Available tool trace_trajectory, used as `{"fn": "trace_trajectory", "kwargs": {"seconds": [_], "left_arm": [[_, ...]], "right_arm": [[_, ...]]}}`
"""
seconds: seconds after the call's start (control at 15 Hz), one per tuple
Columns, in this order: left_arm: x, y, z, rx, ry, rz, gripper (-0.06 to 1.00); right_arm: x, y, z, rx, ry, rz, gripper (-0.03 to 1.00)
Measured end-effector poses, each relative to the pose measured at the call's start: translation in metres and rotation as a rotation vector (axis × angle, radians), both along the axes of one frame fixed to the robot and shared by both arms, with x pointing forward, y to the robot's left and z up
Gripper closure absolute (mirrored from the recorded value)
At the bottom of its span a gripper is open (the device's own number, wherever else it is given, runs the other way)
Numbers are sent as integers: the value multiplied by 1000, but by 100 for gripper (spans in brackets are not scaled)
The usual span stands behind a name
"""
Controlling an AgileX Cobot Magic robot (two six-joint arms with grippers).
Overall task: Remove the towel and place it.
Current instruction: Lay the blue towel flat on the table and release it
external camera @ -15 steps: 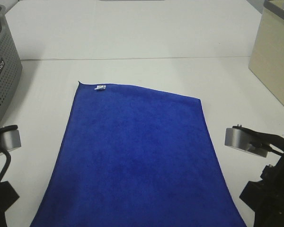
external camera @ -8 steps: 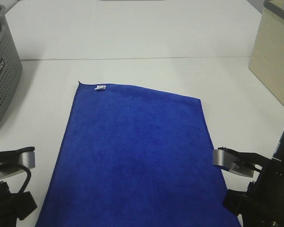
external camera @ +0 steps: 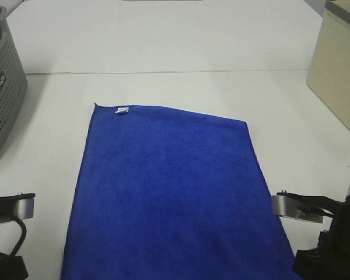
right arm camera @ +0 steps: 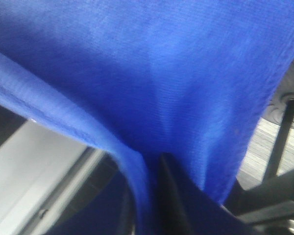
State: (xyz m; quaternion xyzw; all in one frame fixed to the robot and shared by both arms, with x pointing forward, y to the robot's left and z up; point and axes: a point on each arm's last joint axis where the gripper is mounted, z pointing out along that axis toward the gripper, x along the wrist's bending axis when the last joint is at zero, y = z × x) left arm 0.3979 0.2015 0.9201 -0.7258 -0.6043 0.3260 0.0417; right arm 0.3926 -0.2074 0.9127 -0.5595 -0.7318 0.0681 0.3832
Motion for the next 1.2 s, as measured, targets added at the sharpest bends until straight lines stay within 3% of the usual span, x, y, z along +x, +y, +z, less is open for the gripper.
{"fn": "trace_trajectory", "kwargs": {"seconds": [0.4, 0.6, 0.87, 1.2], "left_arm": [[0, 1, 0, -1, 3, 6, 62], [0, 1, 0, -3, 4, 10, 51], [15, -5, 12, -29, -37, 0, 50], [63, -10, 44, 0, -276, -77, 41]], "right_arm": [[0, 5, 1, 41, 11, -56, 35], [7, 6, 5, 39, -13, -31, 31], [37, 12, 24, 56, -114, 5, 31], [90, 15, 63, 30, -320, -42, 31]]}}
